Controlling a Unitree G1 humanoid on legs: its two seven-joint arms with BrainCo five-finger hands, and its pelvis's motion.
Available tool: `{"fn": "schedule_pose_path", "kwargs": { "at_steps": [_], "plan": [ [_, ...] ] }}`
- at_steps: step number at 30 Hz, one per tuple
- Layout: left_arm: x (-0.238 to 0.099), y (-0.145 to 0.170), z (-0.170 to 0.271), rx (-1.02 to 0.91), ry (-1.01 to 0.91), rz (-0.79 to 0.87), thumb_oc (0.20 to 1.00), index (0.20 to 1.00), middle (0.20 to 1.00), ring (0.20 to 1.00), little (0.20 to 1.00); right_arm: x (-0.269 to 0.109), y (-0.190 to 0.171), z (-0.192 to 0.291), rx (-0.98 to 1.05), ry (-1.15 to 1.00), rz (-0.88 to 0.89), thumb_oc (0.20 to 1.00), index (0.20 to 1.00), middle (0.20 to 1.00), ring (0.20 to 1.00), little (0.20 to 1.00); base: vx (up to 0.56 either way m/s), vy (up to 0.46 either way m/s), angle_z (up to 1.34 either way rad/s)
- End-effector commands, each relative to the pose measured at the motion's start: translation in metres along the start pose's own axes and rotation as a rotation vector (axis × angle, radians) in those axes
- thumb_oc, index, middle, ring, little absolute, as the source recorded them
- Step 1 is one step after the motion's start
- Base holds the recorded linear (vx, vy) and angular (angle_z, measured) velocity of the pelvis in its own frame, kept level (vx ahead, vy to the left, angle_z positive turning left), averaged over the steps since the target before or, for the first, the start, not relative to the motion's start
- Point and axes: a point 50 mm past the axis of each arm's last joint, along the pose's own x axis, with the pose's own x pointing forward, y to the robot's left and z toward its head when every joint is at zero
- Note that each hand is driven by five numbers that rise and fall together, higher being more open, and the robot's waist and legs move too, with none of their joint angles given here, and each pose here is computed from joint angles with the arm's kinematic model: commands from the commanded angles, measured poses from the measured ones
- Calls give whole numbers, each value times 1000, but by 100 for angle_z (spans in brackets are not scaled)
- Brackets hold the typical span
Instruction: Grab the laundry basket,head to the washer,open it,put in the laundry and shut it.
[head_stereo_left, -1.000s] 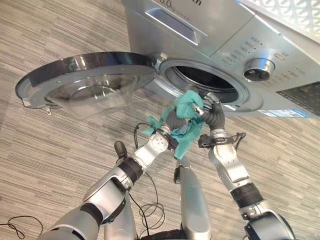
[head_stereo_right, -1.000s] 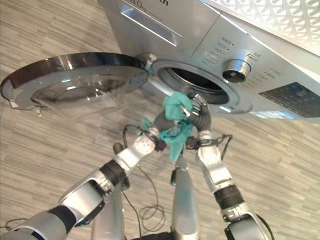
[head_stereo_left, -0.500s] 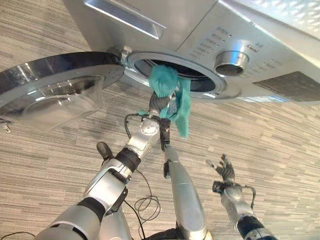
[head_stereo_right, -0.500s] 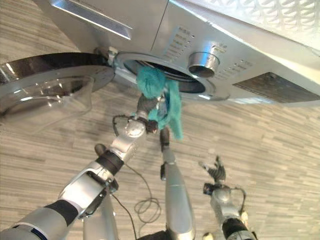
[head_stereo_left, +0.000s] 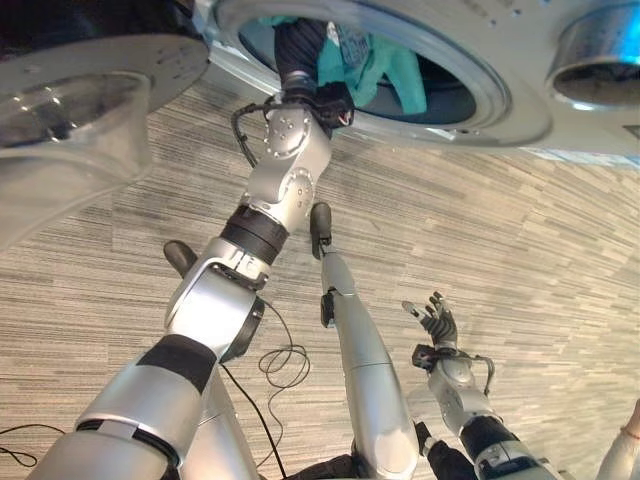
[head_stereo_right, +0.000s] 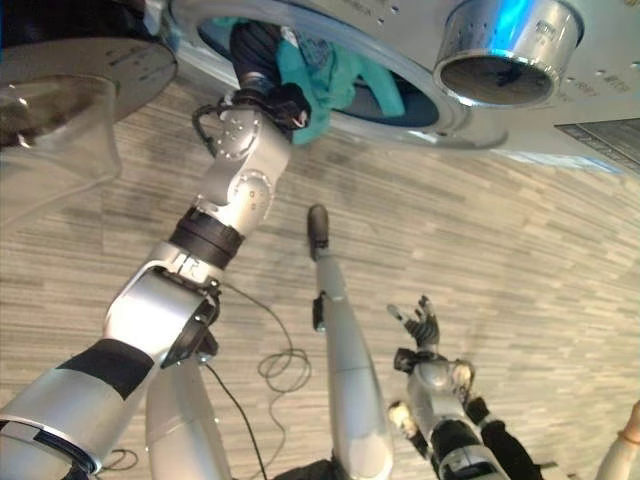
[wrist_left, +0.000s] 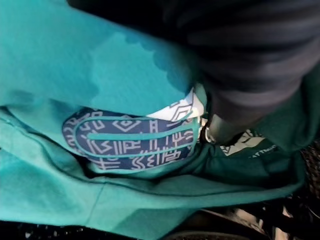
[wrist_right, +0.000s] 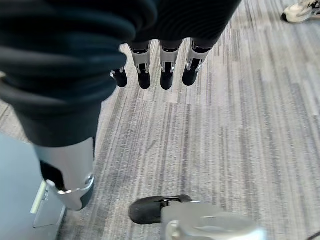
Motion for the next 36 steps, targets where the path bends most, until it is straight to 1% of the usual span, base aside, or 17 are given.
{"fn": "schedule_pose_path", "kwargs": {
  "at_steps": [1, 6, 7, 10, 13, 15, 16, 17, 20, 21, 22, 23, 24, 26, 29, 33, 36],
  "plan": [
    [10, -30, 82, -242, -307, -49, 200, 200, 200, 200, 200, -9, -24, -3, 53, -23, -67, 1000, 1000, 1000, 1000, 1000, 89, -226, -23],
    [15, -47, 130, -382, -421, -86, 200, 200, 200, 200, 200, -5, -39, 8, 42, -60, -105, 1000, 1000, 1000, 1000, 1000, 65, -161, -17],
    [10, -59, 144, -423, -464, -141, 200, 200, 200, 200, 200, -4, -46, 11, 22, -66, -111, 1000, 1000, 1000, 1000, 1000, 43, -105, -8],
    [1, -72, 147, -433, -491, -203, 200, 200, 200, 200, 200, -5, -53, 12, 0, -64, -109, 1000, 1000, 1000, 1000, 1000, 42, -136, 4],
    [-7, -90, 132, -348, -466, -269, 200, 200, 200, 200, 200, -5, -57, 17, -37, -71, -95, 1000, 1000, 1000, 1000, 1000, 12, -122, 11],
    [-6, -89, 128, -323, -451, -267, 200, 200, 200, 200, 200, -6, -58, 16, -36, -70, -90, 1000, 1000, 1000, 1000, 1000, -2, -67, 11],
    [-3, -86, 121, -267, -429, -266, 840, 840, 840, 840, 840, -7, -59, 15, -42, -65, -87, 1000, 1000, 1000, 1000, 1000, -2, -78, 5],
    [-1, -80, 113, -213, -405, -264, 1000, 1000, 1000, 1000, 1000, -8, -58, 14, -39, -60, -84, 1000, 1000, 1000, 1000, 1000, -9, -65, 5],
    [4, -60, 84, 24, -321, -290, 1000, 1000, 1000, 1000, 1000, -9, -59, 12, -27, -54, -85, 1000, 1000, 1000, 1000, 1000, -33, 21, 6],
    [8, -42, 61, 366, -241, -329, 1000, 1000, 1000, 1000, 1000, -7, -65, 16, -18, -64, -101, 1000, 1000, 1000, 1000, 1000, -41, 45, 12],
    [9, -42, 61, 370, -240, -331, 1000, 1000, 1000, 1000, 1000, -7, -64, 16, -15, -64, -100, 1000, 1000, 1000, 1000, 1000, -35, 42, 12],
    [14, -28, 48, 608, -168, -345, 1000, 1000, 1000, 1000, 1000, -6, -68, 17, -8, -60, -108, 1000, 1000, 1000, 1000, 1000, -12, 10, 13],
    [15, -29, 49, 613, -168, -348, 1000, 1000, 1000, 1000, 1000, -5, -67, 18, -4, -61, -107, 1000, 1000, 1000, 1000, 1000, -9, 12, 16],
    [16, -8, 16, 1135, -54, -406, 1000, 1000, 1000, 1000, 1000, 2, -80, -2, 23, 65, -179, 1000, 1000, 1000, 1000, 1000, -1, 50, 20],
    [1, -2, -27, 1496, 10, -468, 1000, 1000, 1000, 1000, 1000, 10, -78, -9, 28, 142, -179, 1000, 1000, 1000, 1000, 1000, 2, 58, 28],
    [-17, -5, -57, 1504, 85, -560, 1000, 1000, 1000, 1000, 1000, 10, -79, -14, 23, 182, -182, 1000, 1000, 1000, 1000, 1000, 8, 54, 23],
    [-54, -34, -94, 1328, 115, -710, 1000, 1000, 1000, 1000, 1000, 9, -86, -17, 18, 211, -192, 1000, 1000, 1000, 1000, 1000, -74, 86, 23]
  ]
}}
